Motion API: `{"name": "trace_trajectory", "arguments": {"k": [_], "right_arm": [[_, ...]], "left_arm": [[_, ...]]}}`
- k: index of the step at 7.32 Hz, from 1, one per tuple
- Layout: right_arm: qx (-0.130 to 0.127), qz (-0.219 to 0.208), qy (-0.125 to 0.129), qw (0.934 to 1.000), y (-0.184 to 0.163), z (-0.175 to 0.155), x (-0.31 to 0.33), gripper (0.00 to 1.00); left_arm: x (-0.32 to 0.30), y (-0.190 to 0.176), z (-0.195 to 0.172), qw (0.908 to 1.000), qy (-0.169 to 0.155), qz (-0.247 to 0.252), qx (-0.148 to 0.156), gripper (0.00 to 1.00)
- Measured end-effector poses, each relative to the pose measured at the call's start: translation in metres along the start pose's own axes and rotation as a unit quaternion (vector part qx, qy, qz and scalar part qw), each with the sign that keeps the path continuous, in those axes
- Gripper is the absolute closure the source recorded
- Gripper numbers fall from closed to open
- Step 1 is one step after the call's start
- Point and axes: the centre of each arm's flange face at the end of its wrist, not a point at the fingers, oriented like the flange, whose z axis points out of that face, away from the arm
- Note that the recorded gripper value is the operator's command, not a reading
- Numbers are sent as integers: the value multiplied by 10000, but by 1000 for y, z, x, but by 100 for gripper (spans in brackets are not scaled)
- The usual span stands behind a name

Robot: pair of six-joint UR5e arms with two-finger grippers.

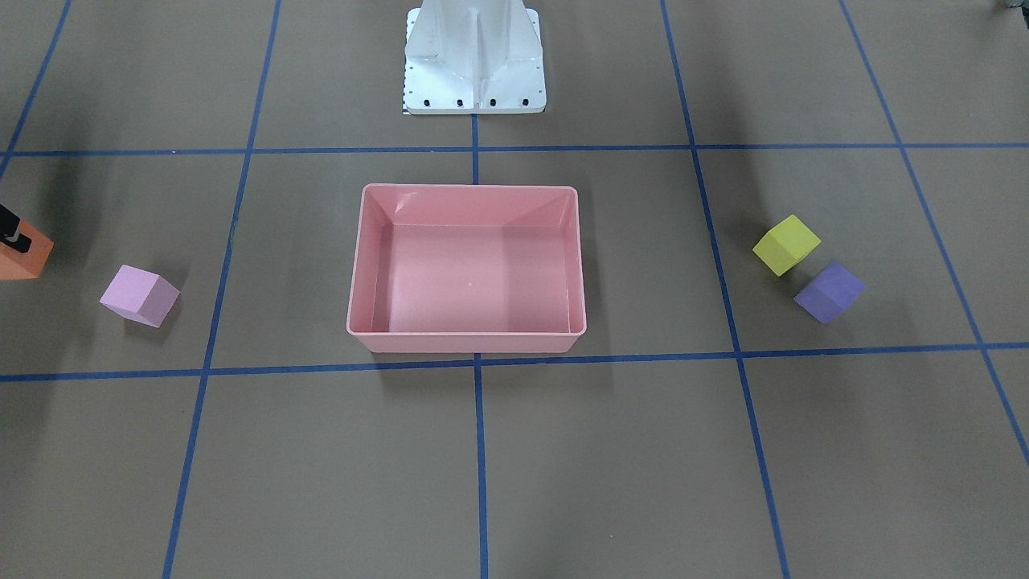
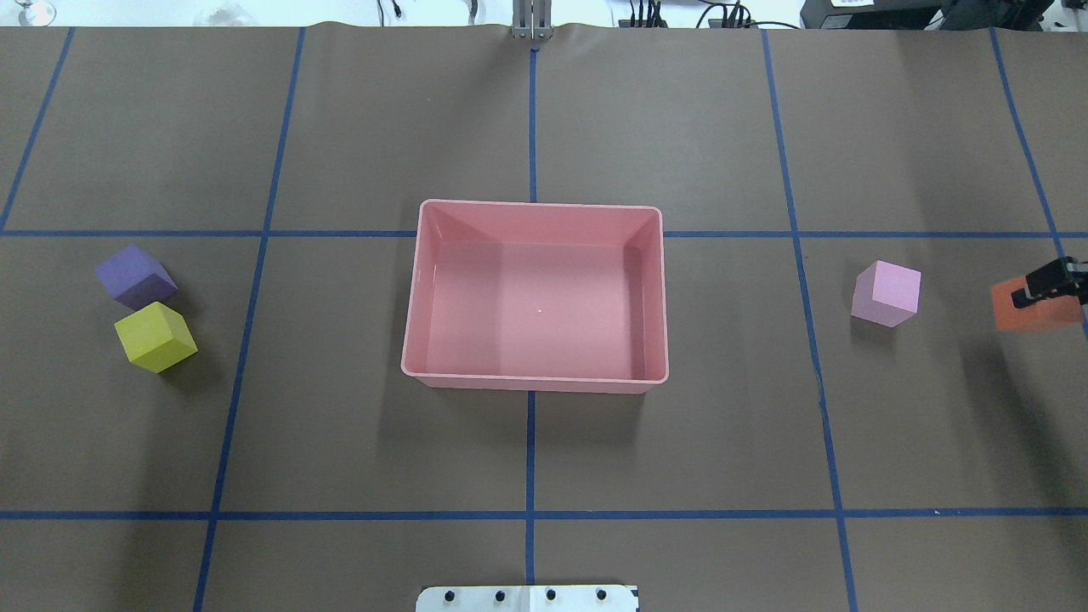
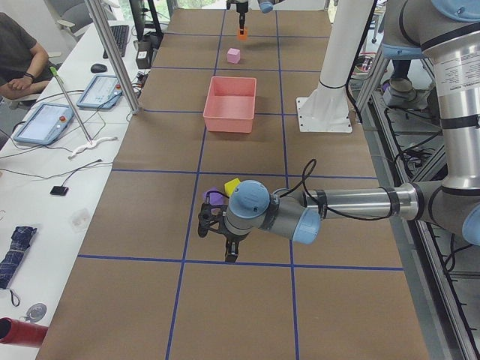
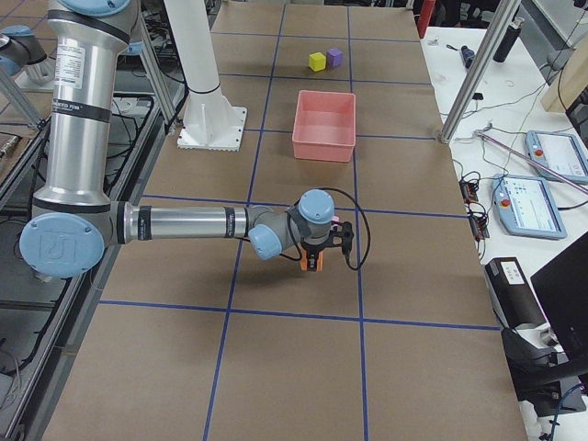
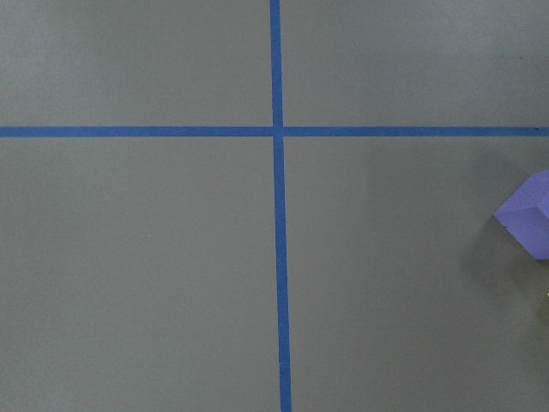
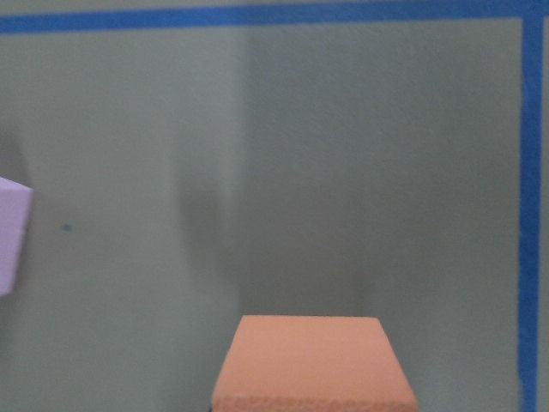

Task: Place blocks into pink bin with both arms
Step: 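Grasp the orange cube with the right gripper and lift it, then drop the orange cube into the bin while the left gripper reaches out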

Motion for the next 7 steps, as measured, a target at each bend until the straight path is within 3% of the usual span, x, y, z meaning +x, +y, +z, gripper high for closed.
{"name": "trace_trajectory", "arguments": {"k": [3, 4, 7], "right_arm": [[169, 550, -319, 9978, -74, -48, -182, 100], [159, 728, -427, 9963, -77, -40, -258, 100], [352, 1359, -613, 9882, -21, 22, -481, 100]], "left_arm": [[46, -19, 31, 9996, 153, -88, -203, 1], [70, -31, 45, 9992, 199, -124, -309, 1], [110, -53, 72, 9981, 285, -214, -496, 1]]}}
